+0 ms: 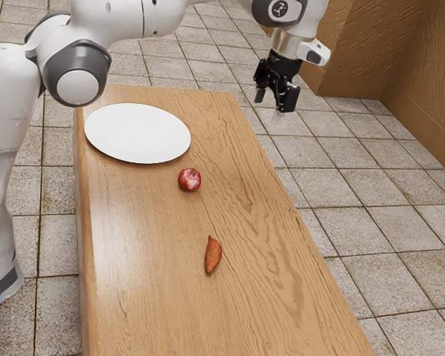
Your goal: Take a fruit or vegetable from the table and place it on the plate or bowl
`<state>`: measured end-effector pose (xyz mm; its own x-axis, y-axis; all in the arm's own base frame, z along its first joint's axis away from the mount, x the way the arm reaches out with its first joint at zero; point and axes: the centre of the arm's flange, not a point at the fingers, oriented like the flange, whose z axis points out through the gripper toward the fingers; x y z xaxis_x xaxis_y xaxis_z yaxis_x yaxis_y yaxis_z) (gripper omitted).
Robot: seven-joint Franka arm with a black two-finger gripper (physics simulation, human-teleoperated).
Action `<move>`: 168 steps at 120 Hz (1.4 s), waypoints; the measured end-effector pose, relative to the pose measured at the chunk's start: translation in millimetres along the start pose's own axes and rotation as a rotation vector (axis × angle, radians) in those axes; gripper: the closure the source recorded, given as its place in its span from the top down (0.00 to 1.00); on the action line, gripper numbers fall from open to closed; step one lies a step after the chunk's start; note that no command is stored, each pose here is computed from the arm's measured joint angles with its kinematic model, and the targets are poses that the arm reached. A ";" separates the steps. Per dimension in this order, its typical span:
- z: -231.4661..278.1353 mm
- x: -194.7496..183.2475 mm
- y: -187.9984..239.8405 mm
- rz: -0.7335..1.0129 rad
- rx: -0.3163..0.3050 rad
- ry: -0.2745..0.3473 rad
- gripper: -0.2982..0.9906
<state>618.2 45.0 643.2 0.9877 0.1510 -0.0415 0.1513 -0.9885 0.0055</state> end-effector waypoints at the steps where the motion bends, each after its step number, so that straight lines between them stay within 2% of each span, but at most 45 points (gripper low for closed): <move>1: 0.0 0.0 0.0 0.000 0.000 0.000 0.77; 32: 0.6 -0.1 -0.4 -0.008 -0.008 -0.004 0.77; 71: -5.5 2.5 15.1 -0.011 -0.049 0.038 0.77; 93: 43.6 -11.3 -21.8 -0.044 -0.046 -0.058 0.77; 109: 102.7 -36.3 -20.9 0.012 -0.029 -0.100 0.77; 134: 127.9 -54.5 -28.1 0.070 -0.013 -0.049 0.77; 168: 172.7 -67.2 -50.5 0.111 0.003 -0.023 0.77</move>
<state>537.2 82.7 473.2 0.9972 0.0402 -0.0637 0.0408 -0.9991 0.0080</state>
